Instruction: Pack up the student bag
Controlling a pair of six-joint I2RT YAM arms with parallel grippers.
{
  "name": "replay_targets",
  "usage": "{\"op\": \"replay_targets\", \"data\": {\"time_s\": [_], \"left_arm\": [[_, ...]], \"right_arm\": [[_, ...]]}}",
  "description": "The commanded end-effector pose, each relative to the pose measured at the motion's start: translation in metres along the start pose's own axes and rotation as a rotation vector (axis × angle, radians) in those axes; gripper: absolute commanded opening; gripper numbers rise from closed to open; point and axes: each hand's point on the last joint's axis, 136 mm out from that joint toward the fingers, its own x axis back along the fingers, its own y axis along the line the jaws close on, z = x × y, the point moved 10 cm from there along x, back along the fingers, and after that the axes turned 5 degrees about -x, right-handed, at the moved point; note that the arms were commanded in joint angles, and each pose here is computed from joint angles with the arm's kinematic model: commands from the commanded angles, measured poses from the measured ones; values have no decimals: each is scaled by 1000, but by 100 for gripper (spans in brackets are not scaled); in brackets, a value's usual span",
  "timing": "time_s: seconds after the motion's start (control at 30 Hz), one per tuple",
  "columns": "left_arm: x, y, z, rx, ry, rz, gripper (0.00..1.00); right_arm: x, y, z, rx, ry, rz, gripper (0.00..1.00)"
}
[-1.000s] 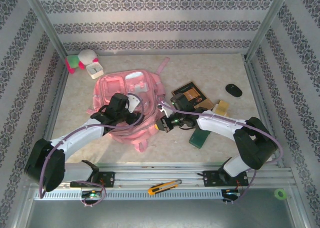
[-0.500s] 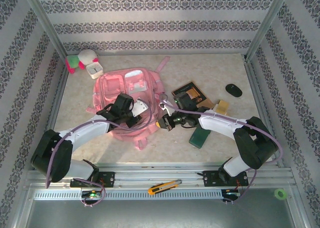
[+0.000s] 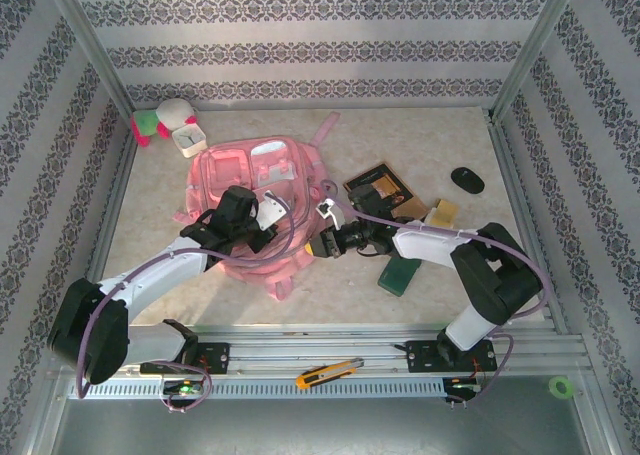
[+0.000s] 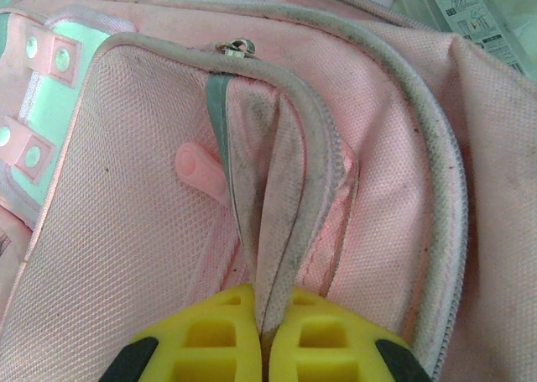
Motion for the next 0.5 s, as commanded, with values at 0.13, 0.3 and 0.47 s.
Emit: {"op": "replay_targets", "data": {"time_s": [0.13,0.3,0.47], "left_arm": [[7,10,-17,57,-116,-54,0],[8,14,-20,109,-121,-80,0],[11,21,-34,354,-153,-199,0]], "right_arm": [[1,-9,0,-7,-41,-19,7],[4,-11,3,-27,-66,35,0],[2,24,6,2,-99,39,0]]}}
